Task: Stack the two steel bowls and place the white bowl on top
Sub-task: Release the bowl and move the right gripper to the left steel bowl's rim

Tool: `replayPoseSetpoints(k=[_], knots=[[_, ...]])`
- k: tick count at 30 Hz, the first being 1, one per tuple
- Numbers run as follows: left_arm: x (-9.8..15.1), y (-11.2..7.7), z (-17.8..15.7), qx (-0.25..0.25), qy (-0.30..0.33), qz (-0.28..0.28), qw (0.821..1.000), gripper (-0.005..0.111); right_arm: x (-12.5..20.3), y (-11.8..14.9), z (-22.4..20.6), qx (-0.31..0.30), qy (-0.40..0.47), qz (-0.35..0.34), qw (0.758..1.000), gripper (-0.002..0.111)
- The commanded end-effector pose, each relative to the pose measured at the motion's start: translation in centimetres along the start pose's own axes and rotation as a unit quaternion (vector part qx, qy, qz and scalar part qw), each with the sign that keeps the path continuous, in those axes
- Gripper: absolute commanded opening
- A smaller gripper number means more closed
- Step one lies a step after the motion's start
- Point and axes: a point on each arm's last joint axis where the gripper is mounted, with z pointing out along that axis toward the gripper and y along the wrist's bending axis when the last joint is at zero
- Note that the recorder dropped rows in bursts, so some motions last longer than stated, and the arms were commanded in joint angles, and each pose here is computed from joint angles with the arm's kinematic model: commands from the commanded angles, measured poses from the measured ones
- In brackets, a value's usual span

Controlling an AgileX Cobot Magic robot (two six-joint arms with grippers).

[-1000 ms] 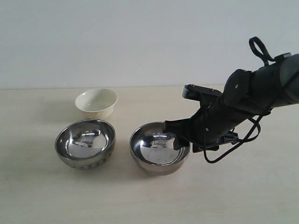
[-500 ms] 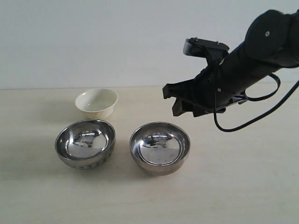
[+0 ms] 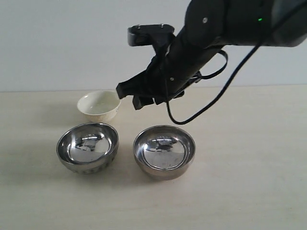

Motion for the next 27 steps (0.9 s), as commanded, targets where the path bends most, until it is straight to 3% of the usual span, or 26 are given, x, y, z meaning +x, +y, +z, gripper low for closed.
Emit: replayPoseSetpoints(k=[1, 14, 27], knots=[[0.0, 0.0, 0.0, -0.001, -0.003, -0.008, 1.000, 0.004, -0.8, 1.2, 2.7, 0.007, 0.012, -0.029, 0.999, 0.046], [0.0, 0.0, 0.0, -0.001, -0.003, -0.008, 1.000, 0.004, -2.1, 2.2, 9.5, 0.007, 0.035, -0.050, 0.998, 0.046], [0.0, 0.0, 0.0, -0.001, -0.003, -0.008, 1.000, 0.004, -1.6, 4.0, 11.4, -0.007, 0.012, -0.067, 0.998, 0.046]])
